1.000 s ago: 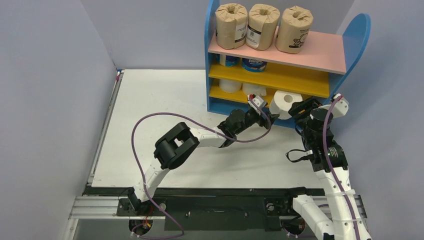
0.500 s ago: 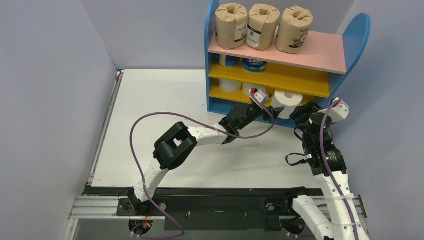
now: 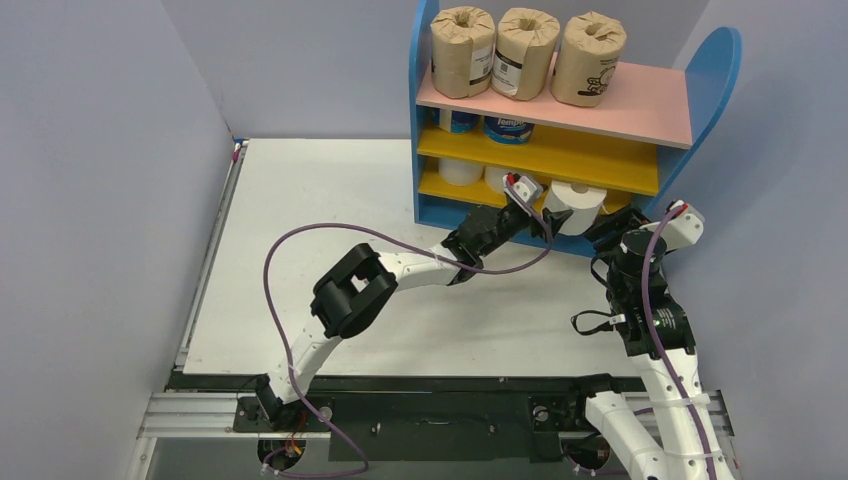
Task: Place and organize the paper towels onto the shelf
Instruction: Place the paper towel on the shelf.
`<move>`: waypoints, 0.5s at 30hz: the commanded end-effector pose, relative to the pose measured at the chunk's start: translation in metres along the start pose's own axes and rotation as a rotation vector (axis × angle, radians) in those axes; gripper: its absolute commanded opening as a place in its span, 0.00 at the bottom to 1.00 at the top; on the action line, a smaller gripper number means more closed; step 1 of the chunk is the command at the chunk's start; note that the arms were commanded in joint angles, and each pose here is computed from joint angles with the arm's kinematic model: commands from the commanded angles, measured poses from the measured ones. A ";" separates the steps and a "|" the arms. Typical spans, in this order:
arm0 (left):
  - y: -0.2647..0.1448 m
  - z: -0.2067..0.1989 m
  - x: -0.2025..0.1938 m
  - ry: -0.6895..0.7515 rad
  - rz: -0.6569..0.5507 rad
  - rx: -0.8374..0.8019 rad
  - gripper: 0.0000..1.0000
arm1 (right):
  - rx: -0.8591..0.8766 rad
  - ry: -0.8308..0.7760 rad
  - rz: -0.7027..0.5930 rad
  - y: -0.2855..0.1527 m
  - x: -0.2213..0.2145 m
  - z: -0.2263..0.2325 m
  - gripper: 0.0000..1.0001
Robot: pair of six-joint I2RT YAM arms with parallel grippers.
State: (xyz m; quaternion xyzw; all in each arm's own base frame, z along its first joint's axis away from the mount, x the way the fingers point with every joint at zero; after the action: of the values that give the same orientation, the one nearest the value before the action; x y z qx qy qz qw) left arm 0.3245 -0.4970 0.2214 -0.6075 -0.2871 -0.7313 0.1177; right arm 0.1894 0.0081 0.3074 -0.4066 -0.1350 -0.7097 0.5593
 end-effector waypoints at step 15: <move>0.012 0.024 0.000 0.024 0.020 0.088 0.77 | -0.020 -0.009 -0.026 0.000 -0.004 -0.008 0.57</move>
State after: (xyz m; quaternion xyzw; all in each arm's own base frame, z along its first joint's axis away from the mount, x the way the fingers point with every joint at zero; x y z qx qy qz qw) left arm 0.3315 -0.4979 0.2210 -0.6083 -0.2877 -0.7273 0.1351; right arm 0.1866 0.0069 0.3041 -0.4077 -0.1341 -0.7122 0.5555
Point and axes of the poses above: each gripper's point midway between its finger pads, its own y axis out along the fingers, its own z axis along the line the jaws close on, x = y × z, the point moved 9 cm from there along -y, back along the fingers, and after that the axes turned 13 degrees about y, right-handed, at the moved point
